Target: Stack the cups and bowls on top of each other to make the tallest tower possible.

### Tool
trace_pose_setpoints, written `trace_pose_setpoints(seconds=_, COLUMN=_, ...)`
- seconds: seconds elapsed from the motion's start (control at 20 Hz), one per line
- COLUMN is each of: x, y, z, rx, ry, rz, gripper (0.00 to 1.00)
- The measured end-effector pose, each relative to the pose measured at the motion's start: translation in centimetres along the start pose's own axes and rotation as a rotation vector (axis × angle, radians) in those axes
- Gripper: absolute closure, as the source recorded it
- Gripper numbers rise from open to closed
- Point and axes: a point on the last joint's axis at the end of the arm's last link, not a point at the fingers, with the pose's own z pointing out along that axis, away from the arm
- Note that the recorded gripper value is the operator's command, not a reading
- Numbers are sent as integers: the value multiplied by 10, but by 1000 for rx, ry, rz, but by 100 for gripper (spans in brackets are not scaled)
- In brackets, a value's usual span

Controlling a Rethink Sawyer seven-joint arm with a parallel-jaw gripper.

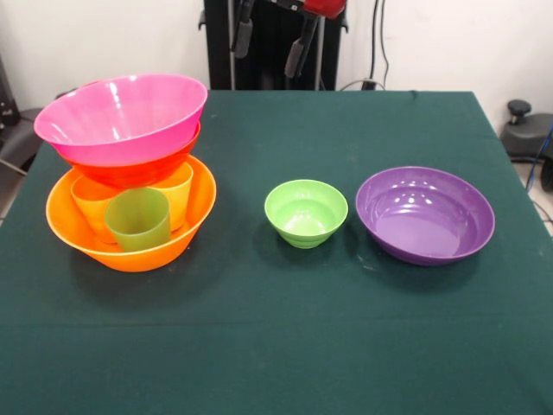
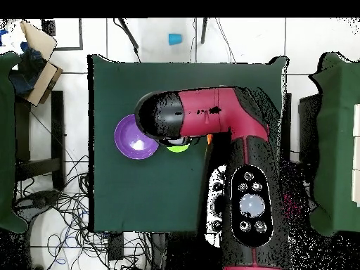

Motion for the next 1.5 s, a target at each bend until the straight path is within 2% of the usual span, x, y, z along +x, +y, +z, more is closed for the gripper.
trace_pose_setpoints(seconds=0.35, x=-9, y=-9, z=-14, rx=-56, ry=10, rz=66, gripper=0)
trace_pose_setpoints(seconds=0.55, x=-24, y=4, z=-25, rx=-80, ry=-11, rz=74, gripper=0)
trace_pose_setpoints(seconds=0.6, x=-29, y=12, z=-29, rx=-86, ry=-18, rz=72, gripper=0)
trace_pose_setpoints(seconds=0.65, x=-38, y=29, z=-35, rx=-97, ry=-30, rz=63, gripper=0)
trace_pose_setpoints(seconds=0.75, x=-44, y=46, z=-39, rx=-106, ry=-35, rz=53, gripper=0)
trace_pose_setpoints(seconds=0.8, x=-53, y=71, z=-44, rx=-116, ry=-43, rz=36, gripper=0)
trace_pose_setpoints(seconds=1.0, x=-64, y=107, z=-46, rx=-130, ry=-54, rz=14, gripper=0)
trace_pose_setpoints(seconds=1.05, x=-69, y=127, z=-45, rx=-141, ry=-59, rz=9, gripper=0)
trace_pose_setpoints(seconds=1.15, x=-73, y=143, z=-42, rx=-151, ry=-64, rz=7, gripper=0)
trace_pose_setpoints(seconds=1.2, x=-79, y=165, z=-35, rx=-161, ry=-66, rz=7, gripper=0)
trace_pose_setpoints(seconds=1.4, x=-85, y=186, z=-21, rx=-162, ry=-65, rz=14, gripper=0)
trace_pose_setpoints(seconds=1.5, x=-91, y=202, z=-3, rx=-157, ry=-60, rz=30, gripper=0)
